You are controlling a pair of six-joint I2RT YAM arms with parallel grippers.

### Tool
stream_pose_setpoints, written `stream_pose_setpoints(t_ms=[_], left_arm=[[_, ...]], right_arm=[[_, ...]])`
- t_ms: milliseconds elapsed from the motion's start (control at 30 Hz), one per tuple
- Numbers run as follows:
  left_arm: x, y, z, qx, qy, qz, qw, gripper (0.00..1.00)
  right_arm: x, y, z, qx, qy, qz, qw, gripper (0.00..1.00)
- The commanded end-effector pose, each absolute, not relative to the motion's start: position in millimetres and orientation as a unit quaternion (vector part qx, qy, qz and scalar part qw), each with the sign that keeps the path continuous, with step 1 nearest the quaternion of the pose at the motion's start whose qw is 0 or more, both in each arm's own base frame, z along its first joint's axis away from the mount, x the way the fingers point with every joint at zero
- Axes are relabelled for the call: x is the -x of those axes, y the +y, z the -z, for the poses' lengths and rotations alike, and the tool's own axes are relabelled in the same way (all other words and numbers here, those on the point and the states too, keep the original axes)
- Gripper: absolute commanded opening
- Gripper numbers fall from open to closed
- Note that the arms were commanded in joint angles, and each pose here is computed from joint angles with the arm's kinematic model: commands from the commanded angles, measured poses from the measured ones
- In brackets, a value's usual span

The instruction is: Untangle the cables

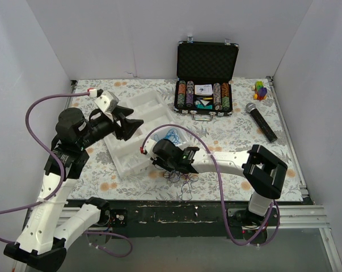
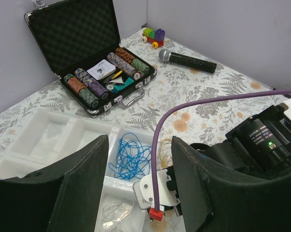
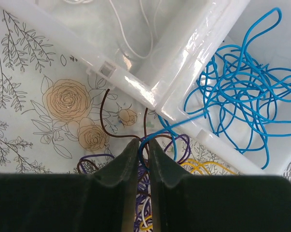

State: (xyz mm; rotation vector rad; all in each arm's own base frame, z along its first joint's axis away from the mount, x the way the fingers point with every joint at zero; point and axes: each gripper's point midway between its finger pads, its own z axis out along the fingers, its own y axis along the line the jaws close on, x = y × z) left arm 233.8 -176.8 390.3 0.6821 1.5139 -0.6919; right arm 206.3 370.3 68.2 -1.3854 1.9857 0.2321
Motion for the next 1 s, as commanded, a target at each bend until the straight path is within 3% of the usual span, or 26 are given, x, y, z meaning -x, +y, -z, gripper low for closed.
stream_pose_setpoints(t_ms=[0, 133, 633, 967], left_arm=[[-233, -169, -391, -0.287, 0.663, 0.287, 0.629, 0.54], [-231, -171, -385, -0.295, 0.663, 0.289, 0.625, 0.54], [-229, -173, -371, -0.305, 0.663, 0.294, 0.617, 0.54], [-227, -170, -381, -0.304, 0.651, 0.285, 0.634, 0.55]], right_arm=[[-218, 389, -99, 0.512, 0.755, -0.111, 0.396, 0.14], [-219, 389, -114, 0.505, 0.751, -0.116, 0.409, 0.01], [-244, 387, -201, 0.447, 0.737, -0.188, 0.470, 0.01], [-303, 378, -175, 0.395, 0.776, -0.199, 0.449, 0.01]])
